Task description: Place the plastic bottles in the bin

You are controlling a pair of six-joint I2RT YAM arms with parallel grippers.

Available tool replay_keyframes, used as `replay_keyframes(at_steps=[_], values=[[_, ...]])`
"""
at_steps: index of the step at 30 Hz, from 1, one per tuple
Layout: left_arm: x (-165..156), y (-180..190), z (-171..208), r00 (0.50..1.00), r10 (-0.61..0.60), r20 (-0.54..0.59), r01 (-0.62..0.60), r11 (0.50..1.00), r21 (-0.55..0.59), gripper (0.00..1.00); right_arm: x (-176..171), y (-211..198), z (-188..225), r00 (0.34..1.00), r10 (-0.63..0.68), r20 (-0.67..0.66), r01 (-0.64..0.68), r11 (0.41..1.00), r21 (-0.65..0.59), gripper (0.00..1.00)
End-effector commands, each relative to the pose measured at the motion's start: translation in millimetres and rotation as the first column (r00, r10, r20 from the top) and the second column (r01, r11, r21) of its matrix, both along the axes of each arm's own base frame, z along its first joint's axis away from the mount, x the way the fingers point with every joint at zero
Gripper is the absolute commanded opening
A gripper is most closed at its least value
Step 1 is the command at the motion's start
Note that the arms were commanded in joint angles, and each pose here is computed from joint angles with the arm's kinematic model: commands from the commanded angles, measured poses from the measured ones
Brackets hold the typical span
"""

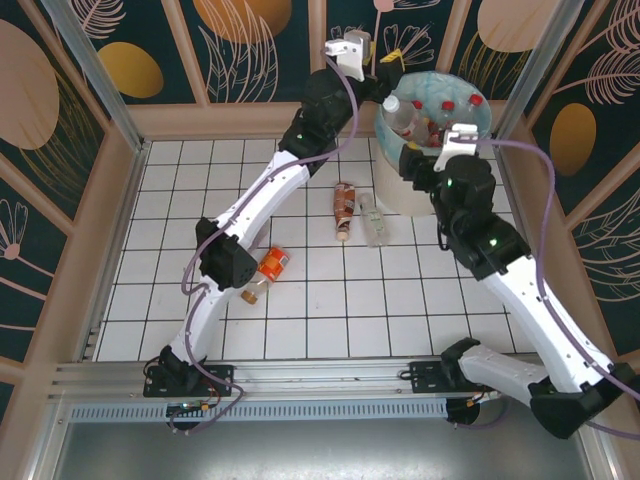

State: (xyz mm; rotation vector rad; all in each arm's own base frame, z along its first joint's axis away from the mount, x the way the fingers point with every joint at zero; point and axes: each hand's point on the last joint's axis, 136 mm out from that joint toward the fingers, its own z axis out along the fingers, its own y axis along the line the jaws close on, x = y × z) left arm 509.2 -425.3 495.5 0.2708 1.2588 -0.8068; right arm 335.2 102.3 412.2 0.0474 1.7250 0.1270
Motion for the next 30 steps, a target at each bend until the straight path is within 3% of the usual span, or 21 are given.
replay_keyframes(at_steps=[1,4,8,15,22,30], values=[[-39,28,68,0.999,-0.035,0.035,0.038,0.996,-0.079,0.63,17,8,5,0.994,0.071,-0.08,-0.063,0.993,0.099,0.77],[-46,48,74,0.999,0.033,-0.018,-0.034,0.998,-0.043,0.63,38,26,16,0.988,0.116,-0.103,-0.108,0.991,0.079,0.72],[-55,84,61,0.98,0.176,-0.089,-0.169,0.982,0.08,0.64,59,45,31,0.99,0.125,-0.063,-0.125,0.992,0.002,0.72],[-78,141,10,0.916,0.375,-0.141,-0.322,0.899,0.297,0.66,91,45,-2,0.997,0.025,-0.076,-0.037,0.985,-0.17,0.76],[-99,166,-8,0.904,0.4,-0.152,-0.34,0.888,0.311,0.67,113,20,-8,0.999,-0.013,-0.047,0.007,0.991,-0.135,0.71],[-102,167,-11,0.908,0.388,-0.157,-0.332,0.896,0.294,0.68,138,-3,-38,0.991,0.011,-0.133,-0.016,0.999,-0.034,0.7]])
